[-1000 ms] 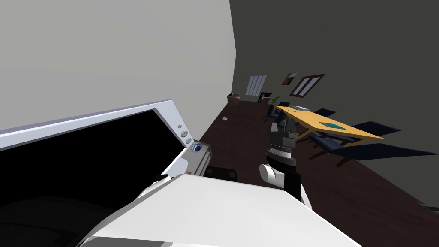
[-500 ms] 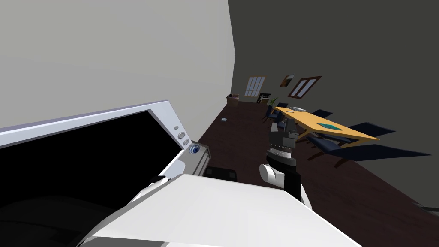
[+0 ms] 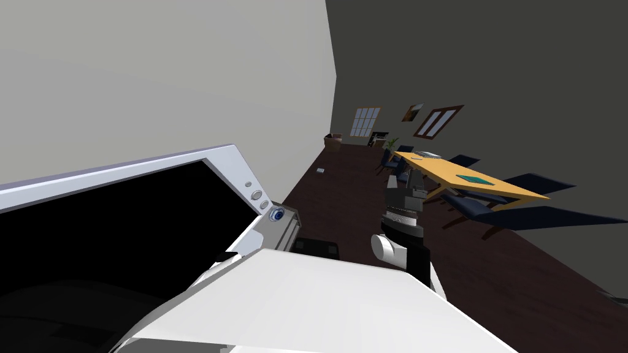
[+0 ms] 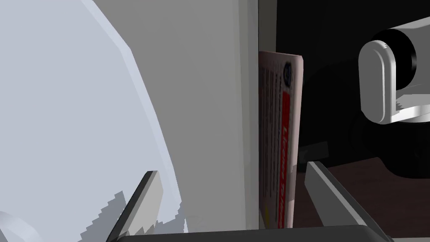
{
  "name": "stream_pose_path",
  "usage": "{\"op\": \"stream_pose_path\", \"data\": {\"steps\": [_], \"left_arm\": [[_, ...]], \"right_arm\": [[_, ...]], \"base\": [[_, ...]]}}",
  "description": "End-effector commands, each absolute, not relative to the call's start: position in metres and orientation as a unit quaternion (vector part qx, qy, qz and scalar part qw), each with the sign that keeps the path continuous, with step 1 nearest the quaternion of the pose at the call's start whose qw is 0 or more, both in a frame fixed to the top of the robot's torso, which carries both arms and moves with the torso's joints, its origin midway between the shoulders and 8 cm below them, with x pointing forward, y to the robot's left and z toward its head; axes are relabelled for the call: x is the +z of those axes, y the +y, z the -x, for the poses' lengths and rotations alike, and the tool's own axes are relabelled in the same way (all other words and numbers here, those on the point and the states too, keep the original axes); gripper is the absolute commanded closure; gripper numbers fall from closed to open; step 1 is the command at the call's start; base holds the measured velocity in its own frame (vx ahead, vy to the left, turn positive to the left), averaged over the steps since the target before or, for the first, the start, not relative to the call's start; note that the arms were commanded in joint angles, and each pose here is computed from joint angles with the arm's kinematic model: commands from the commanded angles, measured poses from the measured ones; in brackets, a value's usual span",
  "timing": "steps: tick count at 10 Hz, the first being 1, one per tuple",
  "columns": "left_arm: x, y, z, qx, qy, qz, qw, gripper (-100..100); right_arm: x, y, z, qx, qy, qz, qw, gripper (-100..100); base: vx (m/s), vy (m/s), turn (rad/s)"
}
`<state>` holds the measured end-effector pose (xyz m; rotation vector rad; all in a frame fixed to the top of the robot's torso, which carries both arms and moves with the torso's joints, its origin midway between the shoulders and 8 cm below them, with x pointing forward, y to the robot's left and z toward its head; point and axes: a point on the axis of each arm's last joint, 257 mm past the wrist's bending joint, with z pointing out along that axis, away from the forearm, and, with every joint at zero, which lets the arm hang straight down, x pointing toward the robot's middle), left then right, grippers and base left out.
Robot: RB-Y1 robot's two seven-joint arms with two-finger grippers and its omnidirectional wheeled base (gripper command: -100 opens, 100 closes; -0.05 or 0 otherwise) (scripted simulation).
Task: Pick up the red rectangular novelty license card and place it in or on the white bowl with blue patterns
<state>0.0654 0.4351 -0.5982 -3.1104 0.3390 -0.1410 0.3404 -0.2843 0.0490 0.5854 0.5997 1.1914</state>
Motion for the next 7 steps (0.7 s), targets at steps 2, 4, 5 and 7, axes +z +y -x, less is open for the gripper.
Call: {"op": "stream_pose_path", "data": {"steps": [2, 4, 5, 7], "left_arm": [[-0.6097, 0.4273, -0.0681, -0.046, 0.110, 0.993, 0.006, -100], [-0.6105, 0.4255, -0.0681, -0.046, 0.110, 0.993, 0.005, -100], [-0.6109, 0.4252, -0.0682, -0.046, 0.110, 0.993, 0.005, 100], [-0.6119, 0.4218, -0.0670, -0.045, 0.110, 0.993, 0.001, 100]], "right_arm": [[0.0490, -0.2843, -0.3404, 0.544, 0.274, -0.268, 0.746, 0], [0.0490, -0.2843, -0.3404, 0.544, 0.274, -0.268, 0.746, 0], [0.0490, -0.2843, -0.3404, 0.544, 0.274, -0.268, 0.746, 0], [0.0490, -0.2843, -0.3404, 0.544, 0.274, -0.268, 0.746, 0]], "base": [[-0.004, 0.036, 0.007], [-0.002, 0.024, 0.001], [0.000, 0.000, 0.000], [0.000, 0.000, 0.002]]}}
